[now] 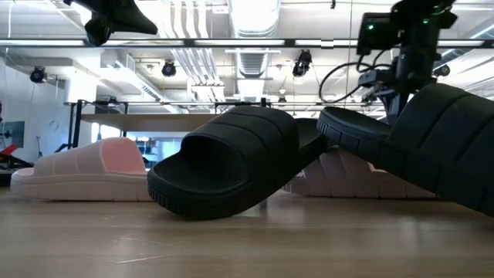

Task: Pick and place slides into the shelf
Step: Put the top green slide on the shelf

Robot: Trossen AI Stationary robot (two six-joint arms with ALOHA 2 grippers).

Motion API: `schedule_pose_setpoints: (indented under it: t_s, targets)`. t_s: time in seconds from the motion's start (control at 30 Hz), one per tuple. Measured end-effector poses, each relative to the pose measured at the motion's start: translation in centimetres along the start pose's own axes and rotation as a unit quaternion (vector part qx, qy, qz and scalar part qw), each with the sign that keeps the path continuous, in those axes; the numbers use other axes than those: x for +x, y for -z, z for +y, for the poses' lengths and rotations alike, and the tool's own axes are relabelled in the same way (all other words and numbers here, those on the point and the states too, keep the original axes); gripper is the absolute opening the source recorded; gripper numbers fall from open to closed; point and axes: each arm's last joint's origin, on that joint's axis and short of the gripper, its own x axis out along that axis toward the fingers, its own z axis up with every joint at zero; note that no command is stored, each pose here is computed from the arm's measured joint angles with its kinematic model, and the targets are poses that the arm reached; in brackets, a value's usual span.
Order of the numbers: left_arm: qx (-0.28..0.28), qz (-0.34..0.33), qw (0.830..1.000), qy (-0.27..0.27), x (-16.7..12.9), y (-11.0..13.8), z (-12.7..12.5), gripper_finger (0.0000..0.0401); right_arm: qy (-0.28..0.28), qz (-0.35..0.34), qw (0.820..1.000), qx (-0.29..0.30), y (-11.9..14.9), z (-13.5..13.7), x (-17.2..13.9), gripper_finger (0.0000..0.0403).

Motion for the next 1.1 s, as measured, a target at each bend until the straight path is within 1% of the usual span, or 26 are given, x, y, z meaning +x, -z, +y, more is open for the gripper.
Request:
schedule_pose_setpoints:
  t_s: [0.13, 0.27, 0.33, 0.5, 0.57, 0.63, 0.8, 0.9, 0.97, 1.1]
  targets:
    - [0.005, 0.002, 1.000, -0.001, 0.1, 0.0, 0.0, 0.0000, -0.043, -0.008, 0.998, 0.035, 0.4, -1.3, 0.9, 0.0196]
    - [0.007, 0.005, 1.000, -0.002, 0.2, 0.1, -0.1, 0.0000, -0.062, -0.025, 0.996, 0.062, 0.8, -2.3, 2.6, 0.0200]
    - [0.008, 0.006, 1.000, -0.003, 0.3, 0.2, -0.1, 0.0000, -0.069, -0.045, 0.994, 0.072, 0.9, -2.5, 3.3, 0.0200]
    - [0.007, 0.005, 1.000, -0.002, 0.2, 0.1, -0.1, 0.0000, -0.117, -0.077, 0.987, 0.075, 0.6, -2.1, 4.4, 0.0194]
    - [0.006, 0.004, 1.000, -0.002, 0.2, 0.1, -0.1, 0.0000, -0.132, -0.083, 0.985, 0.079, 0.4, -1.9, 4.5, 0.0176]
    - [0.005, 0.002, 1.000, -0.001, 0.1, 0.1, 0.0, 0.0000, -0.135, -0.084, 0.984, 0.079, 0.3, -1.7, 4.6, 0.0144]
    - [0.005, 0.001, 1.000, -0.003, 0.1, 0.1, 0.0, 0.0000, -0.134, -0.084, 0.983, 0.089, 0.2, -1.6, 4.7, 0.0029]
    - [0.006, 0.002, 1.000, -0.003, 0.1, 0.1, 0.0, 0.0000, -0.148, -0.090, 0.980, 0.100, 0.1, -1.4, 4.6, 0.0016]
    - [0.006, 0.002, 1.000, -0.003, 0.1, 0.1, 0.0, 0.0000, -0.172, -0.104, 0.974, 0.107, -0.1, -1.1, 4.2, 0.0012]
    - [0.005, 0.001, 1.000, -0.003, 0.1, 0.1, 0.0, 0.0000, -0.216, -0.127, 0.961, 0.114, -0.9, -0.1, 2.3, 0.0011]
